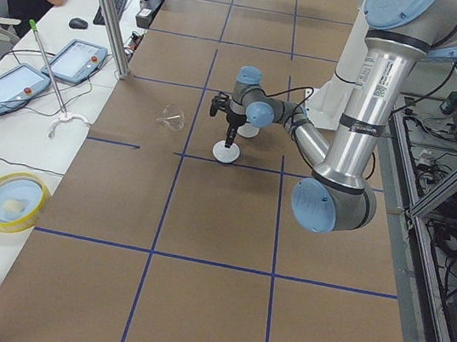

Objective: Place funnel on cup
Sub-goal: 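Move the left gripper to the clear glass funnel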

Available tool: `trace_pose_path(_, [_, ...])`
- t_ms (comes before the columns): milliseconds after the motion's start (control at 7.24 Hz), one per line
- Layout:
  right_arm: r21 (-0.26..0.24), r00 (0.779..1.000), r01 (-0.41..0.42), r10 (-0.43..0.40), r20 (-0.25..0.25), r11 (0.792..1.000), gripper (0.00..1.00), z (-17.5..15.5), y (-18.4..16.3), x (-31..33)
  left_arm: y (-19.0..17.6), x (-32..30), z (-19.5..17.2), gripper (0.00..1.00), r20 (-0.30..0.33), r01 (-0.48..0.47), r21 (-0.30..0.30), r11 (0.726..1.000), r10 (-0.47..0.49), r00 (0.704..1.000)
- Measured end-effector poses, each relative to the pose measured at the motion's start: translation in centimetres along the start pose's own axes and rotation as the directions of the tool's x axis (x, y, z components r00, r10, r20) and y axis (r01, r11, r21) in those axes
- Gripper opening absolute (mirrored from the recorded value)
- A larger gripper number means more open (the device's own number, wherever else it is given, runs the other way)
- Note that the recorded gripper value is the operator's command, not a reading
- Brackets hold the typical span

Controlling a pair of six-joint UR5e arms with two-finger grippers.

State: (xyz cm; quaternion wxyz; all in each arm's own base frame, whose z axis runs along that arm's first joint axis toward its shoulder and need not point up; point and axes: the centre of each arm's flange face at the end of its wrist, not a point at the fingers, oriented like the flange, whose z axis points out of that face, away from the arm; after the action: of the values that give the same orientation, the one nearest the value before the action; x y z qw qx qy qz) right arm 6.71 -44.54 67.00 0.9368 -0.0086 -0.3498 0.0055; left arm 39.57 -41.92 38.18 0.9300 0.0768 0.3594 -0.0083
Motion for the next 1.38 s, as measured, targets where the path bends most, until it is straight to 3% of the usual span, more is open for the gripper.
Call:
trace_pose_path(414, [0.000,1.000,0.000,0.000,0.000,1.000,1.00,0.0,0.0,0.0,0.4,1.1,-0.9,1.00,-0.058,-0.004,-0.055,0.998,0.001,0.998])
trace_pose_path(553, [0.000,1.000,0.000,0.000,0.000,1.000,1.00,0.0,0.0,0.0,-0.2,2.3,-2.2,1.00,-0.085,0.021,-0.048,0.999,-0.025,0.996])
trace_pose_path(829, [0.000,1.000,0.000,0.000,0.000,1.000,1.00,0.0,0.0,0.0,-2.8,4.0,-4.8,1.00,-0.131,0.192,-0.017,0.981,-0.192,0.973])
trace_pose_path(967, [0.000,1.000,0.000,0.000,0.000,1.000,1.00,0.0,0.0,0.0,-4.6,5.2,-5.9,1.00,-0.158,0.332,0.005,0.943,-0.327,0.932])
trace_pose_path(1105, [0.000,1.000,0.000,0.000,0.000,1.000,1.00,0.0,0.0,0.0,-6.6,6.5,-6.4,1.00,-0.200,0.485,0.043,0.873,-0.468,0.861])
trace_pose_path(1382, [0.000,1.000,0.000,0.000,0.000,1.000,1.00,0.0,0.0,0.0,-9.7,7.5,-4.8,1.00,-0.320,0.704,0.101,0.703,-0.647,0.692])
